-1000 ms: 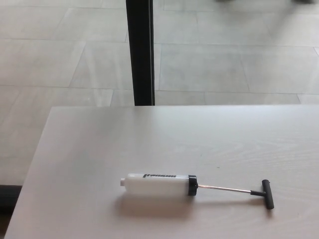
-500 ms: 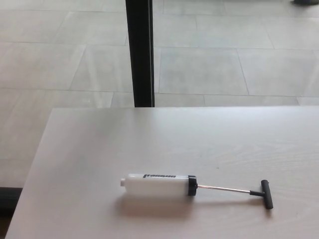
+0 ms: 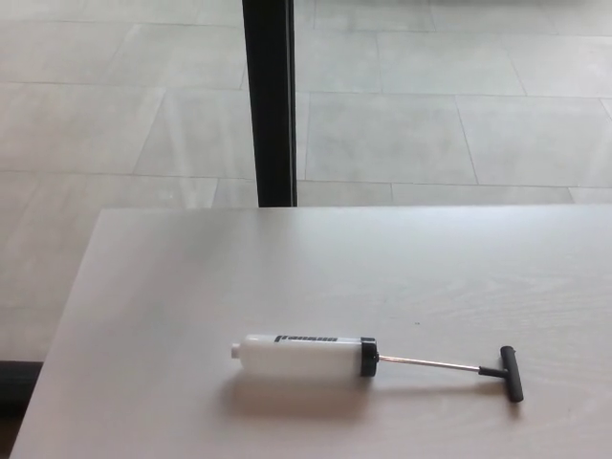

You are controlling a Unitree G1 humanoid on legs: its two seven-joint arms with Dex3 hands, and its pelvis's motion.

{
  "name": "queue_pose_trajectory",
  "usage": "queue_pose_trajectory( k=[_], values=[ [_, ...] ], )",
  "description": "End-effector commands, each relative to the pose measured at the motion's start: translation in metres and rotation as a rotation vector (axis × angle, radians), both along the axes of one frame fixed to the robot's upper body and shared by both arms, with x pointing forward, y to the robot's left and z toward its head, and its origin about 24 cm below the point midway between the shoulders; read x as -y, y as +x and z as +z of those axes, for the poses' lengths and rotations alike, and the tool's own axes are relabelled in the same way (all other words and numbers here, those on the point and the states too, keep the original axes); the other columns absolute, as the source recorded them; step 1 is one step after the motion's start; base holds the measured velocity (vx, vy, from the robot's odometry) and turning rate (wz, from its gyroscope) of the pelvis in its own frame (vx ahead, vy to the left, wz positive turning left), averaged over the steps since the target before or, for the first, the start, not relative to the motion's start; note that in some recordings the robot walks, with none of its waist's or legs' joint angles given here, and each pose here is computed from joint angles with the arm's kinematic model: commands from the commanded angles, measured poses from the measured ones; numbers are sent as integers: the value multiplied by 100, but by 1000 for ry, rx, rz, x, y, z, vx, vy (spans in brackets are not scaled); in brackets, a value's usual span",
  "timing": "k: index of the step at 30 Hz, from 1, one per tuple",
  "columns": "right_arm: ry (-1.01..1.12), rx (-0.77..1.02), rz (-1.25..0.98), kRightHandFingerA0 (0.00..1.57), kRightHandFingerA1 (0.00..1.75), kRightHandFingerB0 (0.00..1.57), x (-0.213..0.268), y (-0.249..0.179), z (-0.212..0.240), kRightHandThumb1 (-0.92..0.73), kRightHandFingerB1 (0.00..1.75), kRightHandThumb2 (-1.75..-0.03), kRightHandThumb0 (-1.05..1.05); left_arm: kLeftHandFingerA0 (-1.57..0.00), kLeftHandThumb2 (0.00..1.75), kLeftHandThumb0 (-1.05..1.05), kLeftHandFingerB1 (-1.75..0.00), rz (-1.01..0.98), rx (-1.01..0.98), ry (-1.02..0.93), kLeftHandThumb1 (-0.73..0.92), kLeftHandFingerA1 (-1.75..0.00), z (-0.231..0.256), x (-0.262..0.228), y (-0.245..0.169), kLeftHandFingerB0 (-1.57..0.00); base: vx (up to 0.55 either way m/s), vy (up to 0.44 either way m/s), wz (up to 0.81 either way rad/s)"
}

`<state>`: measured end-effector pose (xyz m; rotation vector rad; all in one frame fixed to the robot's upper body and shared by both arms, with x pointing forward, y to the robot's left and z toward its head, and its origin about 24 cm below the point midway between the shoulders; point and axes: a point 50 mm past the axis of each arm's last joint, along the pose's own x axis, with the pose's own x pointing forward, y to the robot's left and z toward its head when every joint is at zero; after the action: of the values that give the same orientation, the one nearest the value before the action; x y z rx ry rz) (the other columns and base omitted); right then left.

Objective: The robot uses its left hand to lift the air pump kept on the middle of the desk and use the right hand to pull out the handle

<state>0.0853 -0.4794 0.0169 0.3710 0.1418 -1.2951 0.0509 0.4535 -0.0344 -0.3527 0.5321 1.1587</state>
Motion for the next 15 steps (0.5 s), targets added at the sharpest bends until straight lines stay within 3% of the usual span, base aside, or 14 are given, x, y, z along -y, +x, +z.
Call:
queue_pose_trajectory(
  k=[1, 2, 4, 5, 6, 7, 8, 9, 12, 13, 15],
  values=[
    [-56, 14, 1, 20, 59, 15, -1, 2, 3, -85, 35, -66, -80, -51, 89, -52, -58, 43, 38, 64, 55, -70, 15, -11, 4, -38, 0, 0, 0],
    [-57, 0, 1, 27, 62, 17, 1, 1, 4, -82, 35, -66, -77, -53, 62, -50, -49, 26, 30, 65, 73, -67, 16, -12, 6, -38, 0, 0, 0],
    [-56, -1, -5, 27, 62, 17, 1, -1, 3, -82, 35, -66, -77, -53, 62, -50, -49, 19, 29, 67, 73, -67, 16, -12, 9, -38, 0, 0, 0],
    [-58, -5, -4, 28, 65, 14, 1, 0, 4, -65, 47, -101, -79, -53, 60, -49, -50, 18, 31, 63, 73, -68, 16, -12, 10, -39, 0, 0, 0],
    [-60, -10, -2, 28, 65, 14, 1, 1, 4, -65, 47, -101, -79, -53, 60, -49, -50, 19, 34, 57, 73, -68, 16, -12, 11, -39, 0, 0, 0],
    [-61, -11, -1, 32, 66, 22, 1, 1, 4, -80, 38, -64, -80, -55, 61, -50, -53, 22, 35, 53, 71, -72, 15, -11, 11, -40, 0, 0, 0],
    [-70, -6, 18, 25, 58, 18, -1, 6, 4, -81, 35, -65, -78, -59, 59, -50, -53, 32, 20, 45, 69, -72, 14, -11, 11, -42, 0, 0, 0],
    [-81, -43, 40, 23, 60, 10, -2, 7, 3, -64, 46, -102, -79, -59, 59, -50, -53, 37, 20, 37, 69, -72, 14, -11, 12, -42, 0, 0, 0],
    [-75, -12, 50, 22, 59, 11, -4, 10, 4, -62, 46, -101, -79, -58, 60, -47, -53, 33, 25, 32, 70, -71, 13, -10, 12, -42, 0, 0, 0],
    [-74, -7, 57, 24, 55, 18, -4, 9, 5, -82, 34, -65, -78, -56, 60, -48, -52, 32, 26, 29, 70, -70, 12, -10, 11, -39, 0, 0, 0],
    [-63, 3, 57, 24, 54, 18, -5, 11, 6, -81, 34, -65, -77, -54, 60, -49, -52, 25, 21, 32, 69, -70, 13, -10, 9, -37, 0, 0, 0]
  ],
)
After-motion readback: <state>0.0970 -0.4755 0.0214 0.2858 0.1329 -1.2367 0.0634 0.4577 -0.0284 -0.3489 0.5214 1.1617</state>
